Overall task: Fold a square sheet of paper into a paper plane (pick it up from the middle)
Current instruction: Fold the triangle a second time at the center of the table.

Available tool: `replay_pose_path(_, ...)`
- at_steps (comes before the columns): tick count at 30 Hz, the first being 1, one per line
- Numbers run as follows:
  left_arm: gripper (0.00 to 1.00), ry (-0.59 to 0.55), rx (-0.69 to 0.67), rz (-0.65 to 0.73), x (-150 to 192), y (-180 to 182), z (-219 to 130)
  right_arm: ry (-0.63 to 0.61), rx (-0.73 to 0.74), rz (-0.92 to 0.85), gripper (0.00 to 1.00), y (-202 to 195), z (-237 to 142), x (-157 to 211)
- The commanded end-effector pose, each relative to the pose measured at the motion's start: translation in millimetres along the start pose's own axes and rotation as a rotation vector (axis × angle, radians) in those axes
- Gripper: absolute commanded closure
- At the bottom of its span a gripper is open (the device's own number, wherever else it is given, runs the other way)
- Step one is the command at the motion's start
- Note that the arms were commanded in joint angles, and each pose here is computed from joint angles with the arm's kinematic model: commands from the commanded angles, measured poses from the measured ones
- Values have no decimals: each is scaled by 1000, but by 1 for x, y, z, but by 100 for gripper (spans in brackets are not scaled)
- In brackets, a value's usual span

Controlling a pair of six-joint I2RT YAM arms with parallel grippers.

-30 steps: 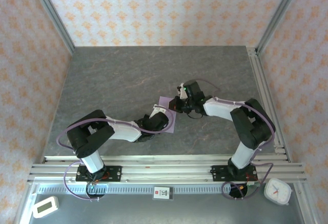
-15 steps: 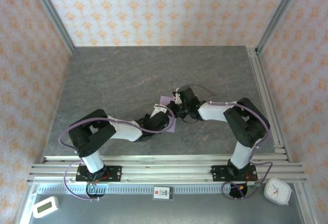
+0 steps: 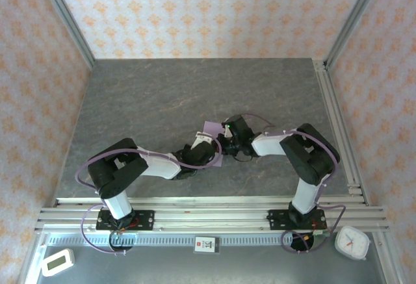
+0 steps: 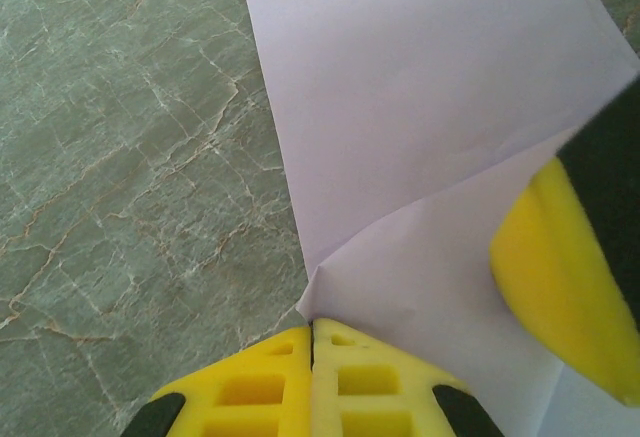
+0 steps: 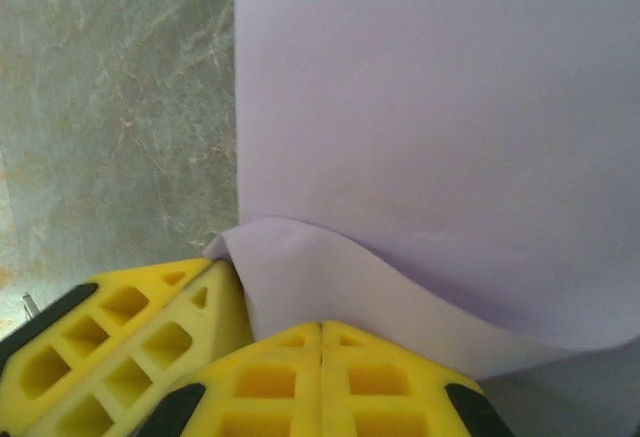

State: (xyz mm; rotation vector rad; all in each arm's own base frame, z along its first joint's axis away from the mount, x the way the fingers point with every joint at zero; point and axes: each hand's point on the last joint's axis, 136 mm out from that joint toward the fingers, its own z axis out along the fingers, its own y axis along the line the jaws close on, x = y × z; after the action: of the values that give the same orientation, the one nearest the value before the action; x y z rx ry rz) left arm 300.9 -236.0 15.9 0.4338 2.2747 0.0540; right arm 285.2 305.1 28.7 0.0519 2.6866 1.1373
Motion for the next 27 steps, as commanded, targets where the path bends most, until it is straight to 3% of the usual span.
replay_pose_path(1,100,113,26,62,34,-3,9,-84,-28,-52,100,28,-16,-27)
replay_pose_path(7,100,116,29,62,35,-3,9,-102,-14,-53,100,26,-18,-35)
replay_pose_path(18,100,116,46,70,35,-7,10,-83,42,30,100,-26,-8,-10)
replay_pose_path(27,100,121,55,65,37,-8,10,-138,-6,-22,100,9,-29,-34)
